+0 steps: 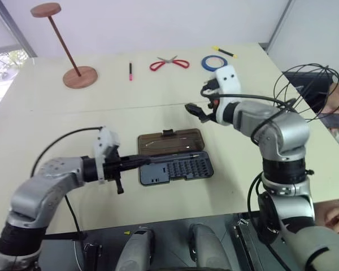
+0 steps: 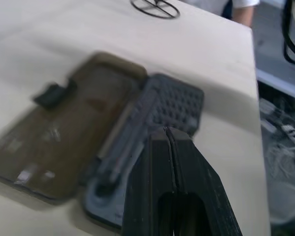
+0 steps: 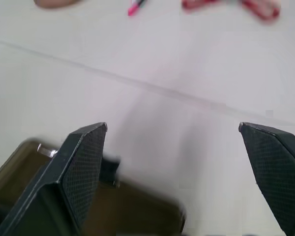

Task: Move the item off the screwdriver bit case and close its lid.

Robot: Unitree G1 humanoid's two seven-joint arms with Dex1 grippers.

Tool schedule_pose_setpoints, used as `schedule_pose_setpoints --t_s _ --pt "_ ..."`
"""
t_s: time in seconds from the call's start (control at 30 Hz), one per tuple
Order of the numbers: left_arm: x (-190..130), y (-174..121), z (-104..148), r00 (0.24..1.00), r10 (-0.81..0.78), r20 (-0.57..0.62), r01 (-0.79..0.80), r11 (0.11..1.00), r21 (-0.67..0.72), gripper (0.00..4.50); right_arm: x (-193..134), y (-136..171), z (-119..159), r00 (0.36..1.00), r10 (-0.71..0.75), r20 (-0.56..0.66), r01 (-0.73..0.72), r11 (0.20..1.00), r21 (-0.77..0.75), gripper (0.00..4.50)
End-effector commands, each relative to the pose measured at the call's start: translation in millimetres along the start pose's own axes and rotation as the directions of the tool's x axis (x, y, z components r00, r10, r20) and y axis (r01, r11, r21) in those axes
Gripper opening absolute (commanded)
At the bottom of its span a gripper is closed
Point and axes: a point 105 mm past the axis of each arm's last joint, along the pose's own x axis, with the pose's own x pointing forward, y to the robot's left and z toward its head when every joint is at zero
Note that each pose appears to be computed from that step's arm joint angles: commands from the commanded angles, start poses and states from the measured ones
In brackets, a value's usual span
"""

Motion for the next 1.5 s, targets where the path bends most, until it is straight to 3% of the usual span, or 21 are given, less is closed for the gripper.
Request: schedule_pose_setpoints --t_s 0.03,0.3,0.67,1.0,1.2,1.5 --pt "9.7 3.0 -7.9 0.999 -0.027 -0.025 0.029 0.998 0.049 0.0 8.3 -0.4 17.5 0.998 0.027 0.063 -0.022 0.997 -0.081 4.48" --pt "18.0 18.3 -32.6 0.995 -0.046 -0.087 0.051 0.997 0.057 0.0 24.7 11.0 7.2 0.987 0.158 -0.015 -0.158 0.974 -0.161 4.48" --pt "23.3 16.5 -48.5 0.985 -0.113 -0.133 0.119 0.992 0.034 0.0 36.9 2.0 -7.7 0.982 0.163 -0.099 -0.184 0.945 -0.271 4.48" --pt "21.4 21.0 -53.7 0.983 -0.102 -0.15 0.11 0.993 0.044 0.0 33.0 1.4 -33.2 0.902 0.311 -0.301 -0.422 0.786 -0.452 4.48" --pt "20.4 22.1 -56.0 0.984 -0.091 -0.151 0.1 0.994 0.051 0.0 37.7 2.2 -39.4 0.857 0.372 -0.357 -0.502 0.759 -0.414 4.48" --pt "19.1 20.8 -58.2 0.986 -0.072 -0.147 0.081 0.995 0.057 0.0 51.9 -8.5 -53.9 0.85 0.363 -0.382 -0.493 0.805 -0.331 4.48"
